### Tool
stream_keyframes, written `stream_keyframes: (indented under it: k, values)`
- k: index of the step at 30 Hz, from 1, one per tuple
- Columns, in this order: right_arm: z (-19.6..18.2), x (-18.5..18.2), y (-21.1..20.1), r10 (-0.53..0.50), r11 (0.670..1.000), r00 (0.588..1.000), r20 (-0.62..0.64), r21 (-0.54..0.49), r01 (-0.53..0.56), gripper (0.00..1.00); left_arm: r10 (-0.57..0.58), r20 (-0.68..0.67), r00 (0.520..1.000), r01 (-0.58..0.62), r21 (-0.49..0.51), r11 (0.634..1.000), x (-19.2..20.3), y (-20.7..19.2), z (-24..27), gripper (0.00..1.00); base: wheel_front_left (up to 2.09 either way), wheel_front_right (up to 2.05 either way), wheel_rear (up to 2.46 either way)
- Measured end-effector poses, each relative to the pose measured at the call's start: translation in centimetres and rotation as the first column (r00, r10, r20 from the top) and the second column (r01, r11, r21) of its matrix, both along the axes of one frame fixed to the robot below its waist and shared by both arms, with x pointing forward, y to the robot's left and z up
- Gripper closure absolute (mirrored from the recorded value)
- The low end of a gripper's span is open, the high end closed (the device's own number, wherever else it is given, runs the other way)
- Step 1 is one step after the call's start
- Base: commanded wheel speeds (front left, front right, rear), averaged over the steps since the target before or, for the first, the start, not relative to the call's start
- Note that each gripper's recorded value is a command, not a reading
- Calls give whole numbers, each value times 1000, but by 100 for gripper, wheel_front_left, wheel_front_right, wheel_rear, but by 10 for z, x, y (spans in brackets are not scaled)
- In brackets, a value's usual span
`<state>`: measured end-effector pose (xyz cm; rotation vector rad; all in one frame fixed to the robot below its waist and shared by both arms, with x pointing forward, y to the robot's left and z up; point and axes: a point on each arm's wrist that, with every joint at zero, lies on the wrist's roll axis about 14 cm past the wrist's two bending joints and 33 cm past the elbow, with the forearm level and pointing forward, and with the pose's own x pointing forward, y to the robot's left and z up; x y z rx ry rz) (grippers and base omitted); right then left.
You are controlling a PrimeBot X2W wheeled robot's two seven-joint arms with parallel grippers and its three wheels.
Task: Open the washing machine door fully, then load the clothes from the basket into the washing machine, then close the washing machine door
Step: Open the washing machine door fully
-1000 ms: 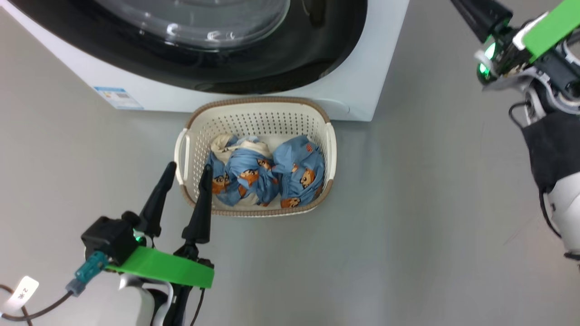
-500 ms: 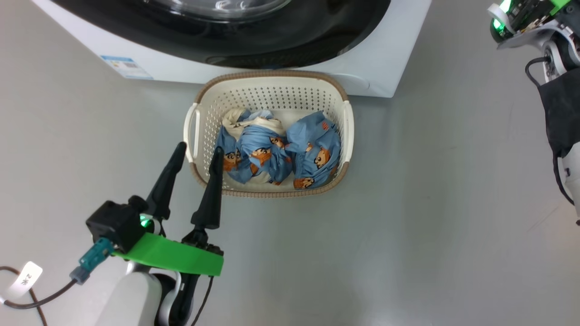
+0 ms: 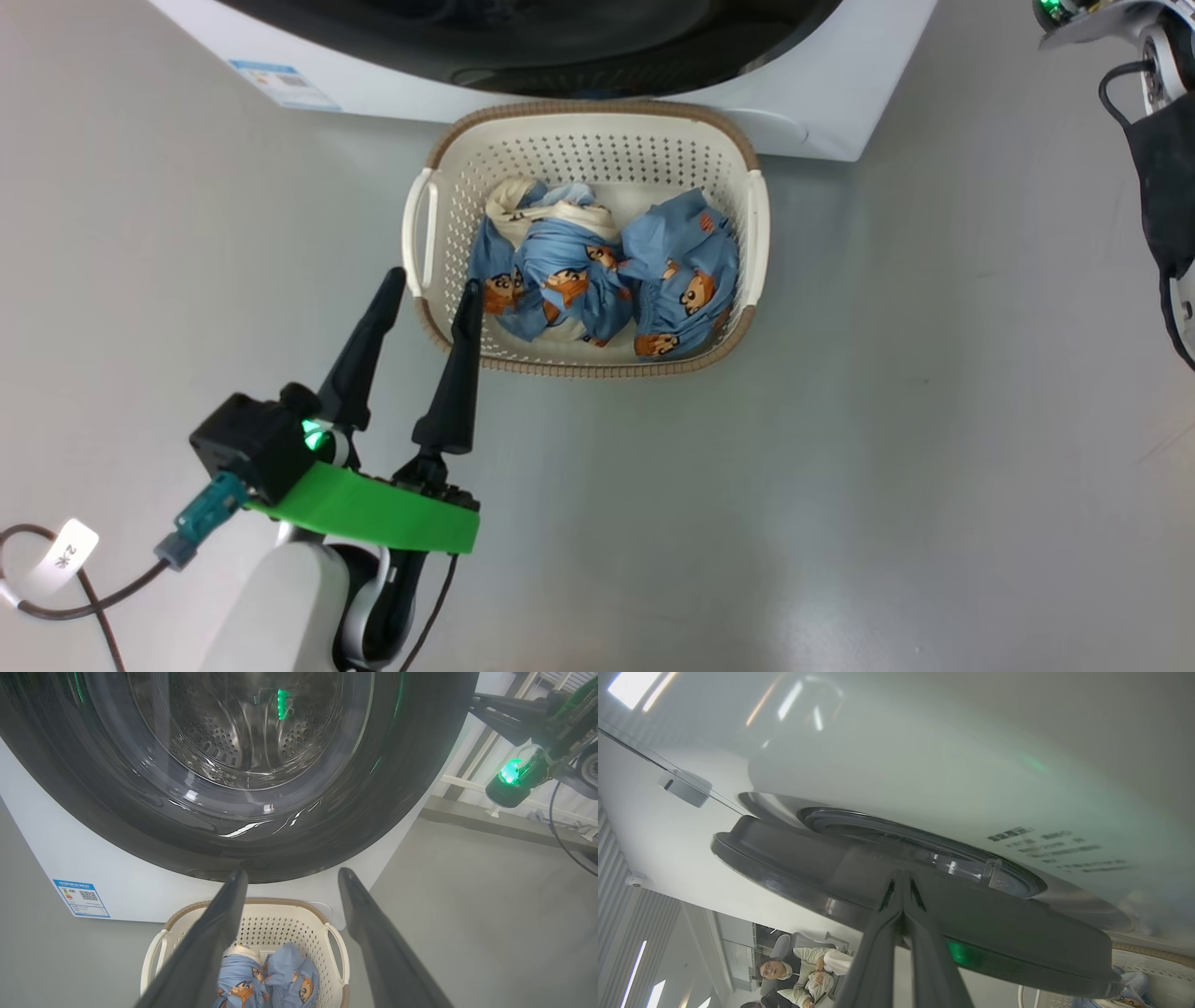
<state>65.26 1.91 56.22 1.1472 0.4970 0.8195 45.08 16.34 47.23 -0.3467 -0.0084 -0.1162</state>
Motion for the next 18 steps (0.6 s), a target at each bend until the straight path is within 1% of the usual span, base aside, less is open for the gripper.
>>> stream_keyframes:
  k: [8, 18]
  values:
    - [-6, 12, 14, 23, 1000, 1000, 10, -8, -23, 100, 9, 2, 1000, -9, -13, 1000, 9, 2, -1, 0, 0, 0, 0]
    - [-15, 13, 24, 47, 998, 999, 15, -42, -46, 100, 22, -6, 1000, -22, -15, 1000, 10, 5, -4, 0, 0, 0, 0]
